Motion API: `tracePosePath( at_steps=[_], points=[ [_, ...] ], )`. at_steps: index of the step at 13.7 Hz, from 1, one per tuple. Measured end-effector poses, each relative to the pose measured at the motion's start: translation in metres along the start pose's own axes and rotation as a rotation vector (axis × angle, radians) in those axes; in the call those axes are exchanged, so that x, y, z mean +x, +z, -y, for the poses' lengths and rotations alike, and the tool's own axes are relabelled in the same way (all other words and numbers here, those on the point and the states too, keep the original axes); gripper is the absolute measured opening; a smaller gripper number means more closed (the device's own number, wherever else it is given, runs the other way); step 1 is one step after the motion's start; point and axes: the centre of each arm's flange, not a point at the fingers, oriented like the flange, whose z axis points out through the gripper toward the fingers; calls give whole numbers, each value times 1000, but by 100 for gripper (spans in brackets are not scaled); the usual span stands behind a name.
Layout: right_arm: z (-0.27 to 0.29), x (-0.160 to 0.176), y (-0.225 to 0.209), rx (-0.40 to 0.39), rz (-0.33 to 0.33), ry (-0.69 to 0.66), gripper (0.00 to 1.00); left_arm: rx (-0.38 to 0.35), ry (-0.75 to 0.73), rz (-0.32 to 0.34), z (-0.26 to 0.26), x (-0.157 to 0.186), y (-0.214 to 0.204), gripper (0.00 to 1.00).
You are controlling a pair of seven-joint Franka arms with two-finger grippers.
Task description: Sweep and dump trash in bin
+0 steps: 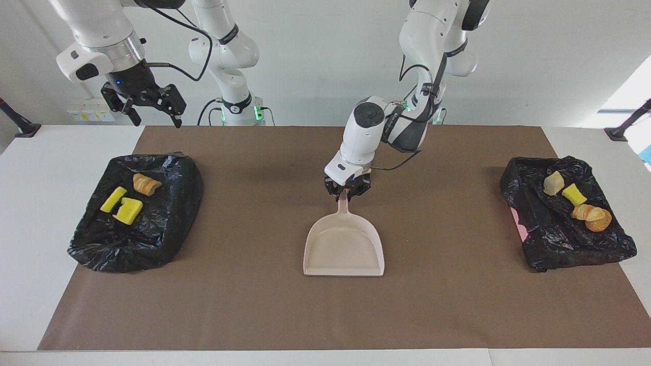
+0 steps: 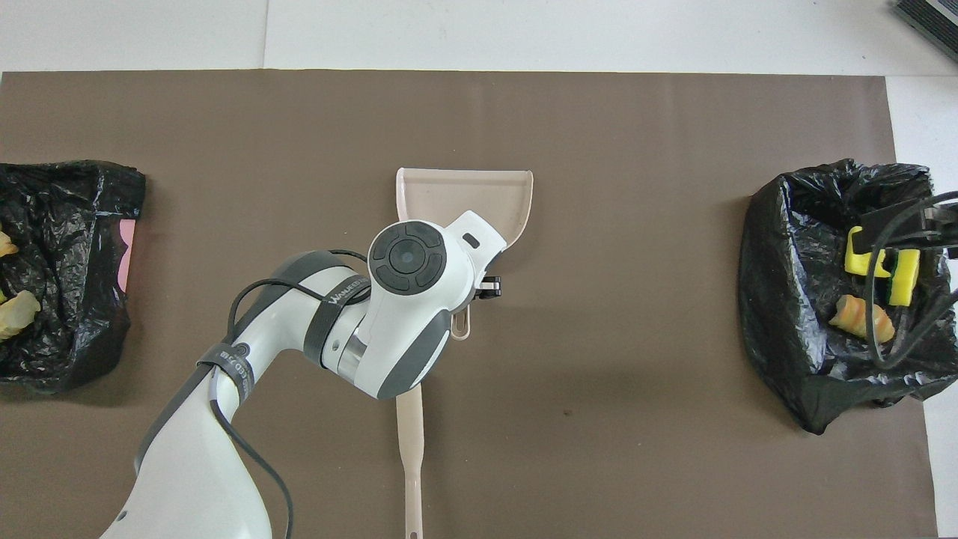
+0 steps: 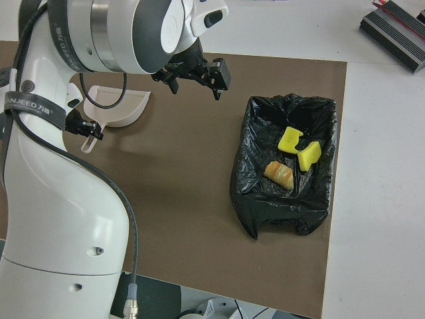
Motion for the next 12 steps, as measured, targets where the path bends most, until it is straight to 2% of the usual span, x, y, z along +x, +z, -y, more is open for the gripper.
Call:
tracePosePath(
  at_steps=[3,4,8,12],
  points=[
    [0,0,0,0,0,0,100,8,-23,-4,14,8,-18,85],
    [0,0,0,0,0,0,100,11,-38,-6,26,13,-30,99],
    [0,0,0,0,0,0,100,39,-69,25,73,29,-57,100],
    [0,0,0,0,0,0,100,73,-71,97,131,40,-82,100]
  ],
)
